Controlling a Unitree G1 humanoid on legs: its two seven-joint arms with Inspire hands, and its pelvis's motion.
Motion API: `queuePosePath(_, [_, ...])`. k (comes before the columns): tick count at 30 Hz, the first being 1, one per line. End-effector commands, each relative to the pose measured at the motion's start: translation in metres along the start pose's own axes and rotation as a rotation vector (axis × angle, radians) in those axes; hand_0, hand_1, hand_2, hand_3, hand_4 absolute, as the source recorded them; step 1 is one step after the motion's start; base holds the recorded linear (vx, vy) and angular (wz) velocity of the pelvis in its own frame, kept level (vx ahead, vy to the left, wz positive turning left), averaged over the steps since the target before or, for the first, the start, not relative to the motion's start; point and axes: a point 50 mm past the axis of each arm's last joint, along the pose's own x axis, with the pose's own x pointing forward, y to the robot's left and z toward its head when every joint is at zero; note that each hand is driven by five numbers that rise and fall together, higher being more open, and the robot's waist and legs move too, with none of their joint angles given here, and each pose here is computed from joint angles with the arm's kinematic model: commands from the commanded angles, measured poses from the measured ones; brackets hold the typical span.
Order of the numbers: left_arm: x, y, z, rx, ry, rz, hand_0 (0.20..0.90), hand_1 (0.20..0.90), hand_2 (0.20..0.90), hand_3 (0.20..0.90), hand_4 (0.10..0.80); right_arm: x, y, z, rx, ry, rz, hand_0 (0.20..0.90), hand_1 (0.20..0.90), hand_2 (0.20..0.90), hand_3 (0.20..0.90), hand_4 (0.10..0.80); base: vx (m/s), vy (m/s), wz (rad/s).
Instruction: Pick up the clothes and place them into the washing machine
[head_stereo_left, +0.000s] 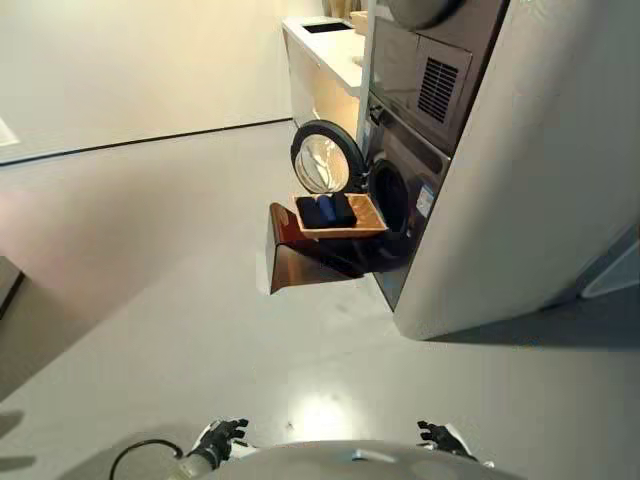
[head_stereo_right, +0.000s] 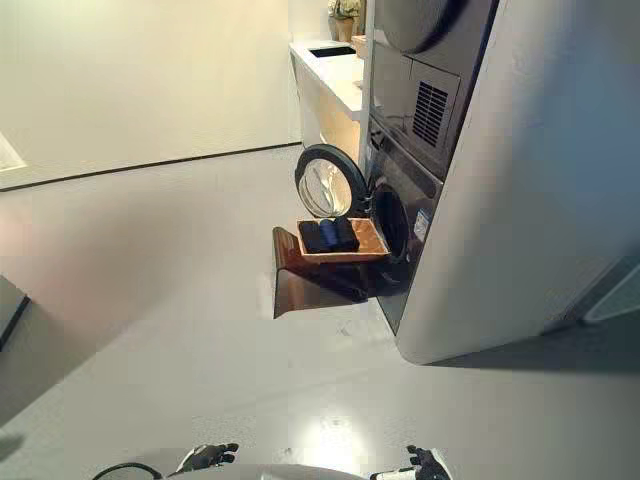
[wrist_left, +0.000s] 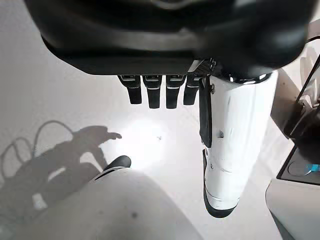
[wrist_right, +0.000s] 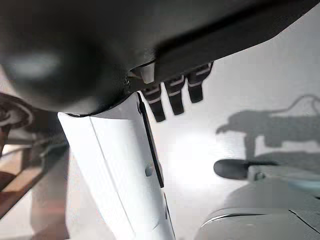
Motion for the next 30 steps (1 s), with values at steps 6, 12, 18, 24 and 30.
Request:
queuePosePath(6, [0.005, 0.002, 0.024, -0.026, -0.069, 0.013, 0.9, 0.9, 0.9, 0.9, 0.8, 0.002, -0.01, 0.003, -0.061, 0.002, -0.024, 0.9, 0.9, 0.9, 0.9, 0.8, 0.0, 0.0, 0.0])
queuePosePath(12, [0.005, 0.003, 0.022, -0.033, -0.059, 0.019, 0.9, 0.9, 0.9, 0.9, 0.8, 0.002, -0.011, 0.002, -0.059, 0.006, -0.026, 0.9, 0.9, 0.9, 0.9, 0.8, 0.0, 0.0, 0.0])
queuePosePath(18, [0.005, 0.001, 0.023, -0.022, -0.058, 0.013, 0.9, 0.9, 0.9, 0.9, 0.8, 0.003, -0.011, 0.004, -0.06, 0.0, -0.026, 0.9, 0.9, 0.9, 0.9, 0.8, 0.0, 0.0, 0.0])
queuePosePath(24, [0.005, 0.004, 0.026, -0.044, -0.066, 0.028, 0.9, 0.9, 0.9, 0.9, 0.8, 0.004, -0.013, 0.009, -0.054, -0.01, -0.03, 0.9, 0.9, 0.9, 0.9, 0.8, 0.041, 0.033, -0.01])
queuePosePath(30, [0.006, 0.009, 0.033, -0.049, -0.09, 0.041, 0.9, 0.9, 0.9, 0.9, 0.8, 0.005, -0.016, 0.016, -0.052, -0.03, -0.048, 0.9, 0.9, 0.9, 0.9, 0.8, 0.021, 0.038, -0.04])
